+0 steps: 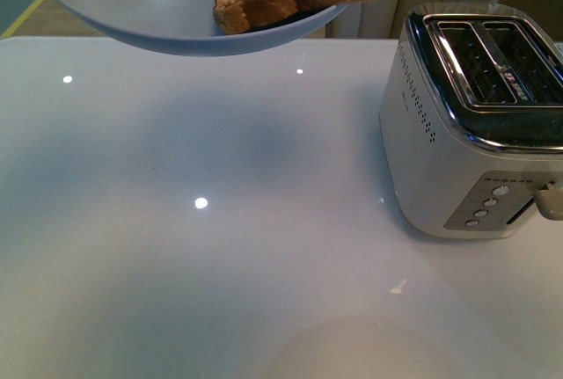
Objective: Left arm holds plate, right arm toasts bread
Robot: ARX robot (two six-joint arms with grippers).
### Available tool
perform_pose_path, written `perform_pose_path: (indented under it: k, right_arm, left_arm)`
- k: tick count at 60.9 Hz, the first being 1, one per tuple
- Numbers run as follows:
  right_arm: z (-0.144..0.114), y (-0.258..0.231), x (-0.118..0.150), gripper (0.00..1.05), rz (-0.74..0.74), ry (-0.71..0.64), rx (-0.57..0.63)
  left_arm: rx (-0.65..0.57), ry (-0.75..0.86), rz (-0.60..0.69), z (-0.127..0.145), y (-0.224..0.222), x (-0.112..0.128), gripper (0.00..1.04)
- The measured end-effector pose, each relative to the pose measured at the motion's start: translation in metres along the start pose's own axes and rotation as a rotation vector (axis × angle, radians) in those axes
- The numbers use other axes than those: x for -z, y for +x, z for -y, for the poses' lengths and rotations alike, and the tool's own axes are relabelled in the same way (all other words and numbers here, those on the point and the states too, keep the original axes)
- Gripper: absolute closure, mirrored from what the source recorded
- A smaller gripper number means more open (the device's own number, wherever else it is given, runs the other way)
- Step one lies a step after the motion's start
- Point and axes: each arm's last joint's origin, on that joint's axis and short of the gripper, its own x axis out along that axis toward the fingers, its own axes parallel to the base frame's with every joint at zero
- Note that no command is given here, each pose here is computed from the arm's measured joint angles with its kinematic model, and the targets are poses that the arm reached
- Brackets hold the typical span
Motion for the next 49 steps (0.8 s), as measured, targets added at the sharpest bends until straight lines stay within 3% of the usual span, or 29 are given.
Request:
perform_pose_path:
  k: [3, 9, 17, 33, 49]
  right_arm:
    - [0.0, 0.003, 0.004, 0.09, -0.183, 0.071, 0.003]
    - [-0.001, 0.009, 0.008, 0.09, -0.292, 0.164, 0.008]
    - [-0.012, 0.017, -0.005, 0.09, -0.276, 0.233, -0.068]
    - [-0.056, 0.054, -0.047, 0.09, -0.237, 0.416, -0.343]
    - [-0.084, 0.096, -0.075, 0.09, -0.219, 0.582, -0.461]
  left_arm:
    - [0.003, 0.003, -0.002, 0.003, 0.0, 0.002, 1.02]
    - [0.008, 0.007, -0.012, 0.007, 0.0, 0.005, 1.02]
    - [0.001, -0.004, -0.013, 0.008, 0.0, 0.007, 1.02]
    - [0.005, -0.009, -0.03, 0.012, 0.001, 0.011, 1.02]
    - [0.007, -0.015, -0.034, 0.014, 0.0, 0.01, 1.02]
